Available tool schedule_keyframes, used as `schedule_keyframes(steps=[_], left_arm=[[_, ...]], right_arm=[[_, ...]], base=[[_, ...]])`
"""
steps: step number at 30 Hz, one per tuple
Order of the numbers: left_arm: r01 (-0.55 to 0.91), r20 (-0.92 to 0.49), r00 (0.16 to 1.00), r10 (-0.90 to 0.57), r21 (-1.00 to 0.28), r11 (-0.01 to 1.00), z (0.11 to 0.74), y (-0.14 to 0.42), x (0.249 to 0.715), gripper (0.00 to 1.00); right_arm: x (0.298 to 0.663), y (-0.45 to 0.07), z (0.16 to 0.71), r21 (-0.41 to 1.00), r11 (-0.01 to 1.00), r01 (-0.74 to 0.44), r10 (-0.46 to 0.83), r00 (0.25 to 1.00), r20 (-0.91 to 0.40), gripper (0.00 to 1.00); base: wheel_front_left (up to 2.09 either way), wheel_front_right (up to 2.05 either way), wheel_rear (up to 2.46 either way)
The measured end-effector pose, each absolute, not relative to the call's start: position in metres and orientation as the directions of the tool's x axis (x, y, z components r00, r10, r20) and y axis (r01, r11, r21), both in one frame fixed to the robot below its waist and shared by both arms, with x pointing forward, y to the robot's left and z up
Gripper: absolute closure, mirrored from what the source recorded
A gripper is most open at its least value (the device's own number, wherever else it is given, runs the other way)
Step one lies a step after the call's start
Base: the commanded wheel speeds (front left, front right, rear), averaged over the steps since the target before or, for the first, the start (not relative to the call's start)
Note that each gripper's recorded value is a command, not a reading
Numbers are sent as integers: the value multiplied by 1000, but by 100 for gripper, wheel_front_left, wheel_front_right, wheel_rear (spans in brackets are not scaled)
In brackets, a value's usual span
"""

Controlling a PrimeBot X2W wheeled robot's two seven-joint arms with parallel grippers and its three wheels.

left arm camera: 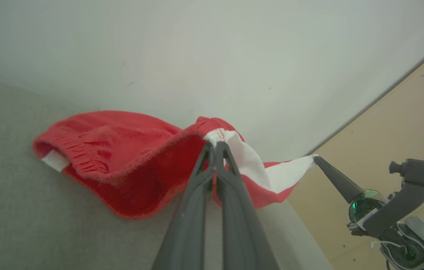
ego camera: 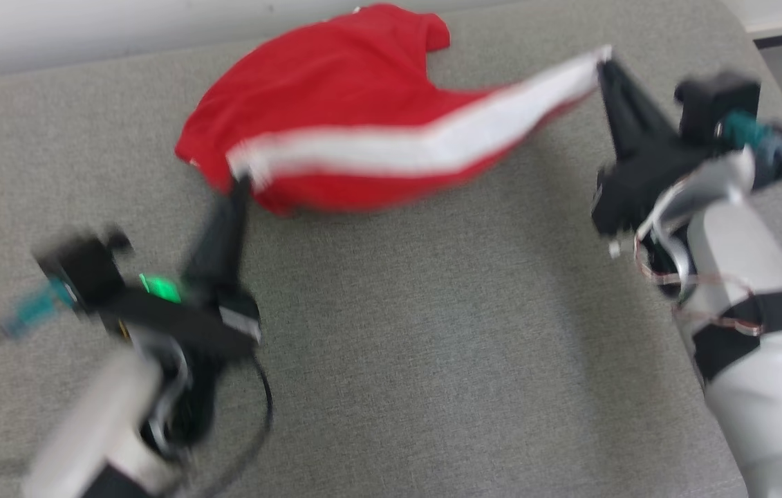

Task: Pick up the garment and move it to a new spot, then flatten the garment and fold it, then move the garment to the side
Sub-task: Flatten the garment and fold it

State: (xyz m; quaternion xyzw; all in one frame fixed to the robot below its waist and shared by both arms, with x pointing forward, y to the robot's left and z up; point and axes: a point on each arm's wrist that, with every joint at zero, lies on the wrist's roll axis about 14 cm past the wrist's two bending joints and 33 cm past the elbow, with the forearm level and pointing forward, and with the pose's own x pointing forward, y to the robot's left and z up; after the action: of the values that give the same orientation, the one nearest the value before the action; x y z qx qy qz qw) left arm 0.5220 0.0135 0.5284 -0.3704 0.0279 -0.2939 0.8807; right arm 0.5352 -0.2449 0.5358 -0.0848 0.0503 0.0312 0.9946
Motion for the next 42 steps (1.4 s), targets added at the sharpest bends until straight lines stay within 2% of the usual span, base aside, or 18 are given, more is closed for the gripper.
schedule_keyframes(steps=[3,7,8,10,14,21,23,28,30,33,36,42], left_arm=[[412,58,831,-554,-733,541,491,13,490,100],[360,-54,804,-593,-749,557,460,15,446,100],[360,-54,804,-593,-749,557,460,15,446,100],[356,-99,780,-618,-742,568,450,14,422,100],[348,-140,761,-634,-736,580,443,16,389,100],[335,-155,774,-614,-722,605,445,28,358,100],[336,-200,747,-633,-709,621,435,31,336,100],[323,-332,647,-686,-696,641,408,37,299,100],[310,-373,628,-683,-685,660,401,44,290,100],[307,-347,670,-656,-674,671,407,53,297,100],[320,-291,695,-657,-693,646,420,47,301,100],[353,-165,768,-618,-696,625,454,38,334,100]], right_arm=[[512,-242,516,-123,988,-97,76,984,-163,100],[472,-242,493,-90,986,-137,110,961,-255,100],[472,-242,493,-90,986,-137,110,961,-255,100],[447,-248,478,-65,988,-141,112,937,-330,100],[391,-250,451,14,990,-143,131,861,-491,100],[297,-247,431,118,984,-135,179,706,-685,100],[263,-244,427,171,979,-111,203,637,-744,100],[215,-237,420,236,971,-51,226,536,-813,100],[207,-232,423,255,966,-38,235,534,-812,100],[216,-226,439,257,965,-52,237,596,-768,100],[236,-220,457,245,965,-93,243,667,-705,100],[299,-227,494,127,979,-159,203,798,-567,100]], base=[[0,0,0],[0,0,0],[0,0,0],[0,0,0],[0,0,0],[0,0,0],[0,0,0],[0,0,0],[0,0,0],[0,0,0],[0,0,0],[0,0,0]])
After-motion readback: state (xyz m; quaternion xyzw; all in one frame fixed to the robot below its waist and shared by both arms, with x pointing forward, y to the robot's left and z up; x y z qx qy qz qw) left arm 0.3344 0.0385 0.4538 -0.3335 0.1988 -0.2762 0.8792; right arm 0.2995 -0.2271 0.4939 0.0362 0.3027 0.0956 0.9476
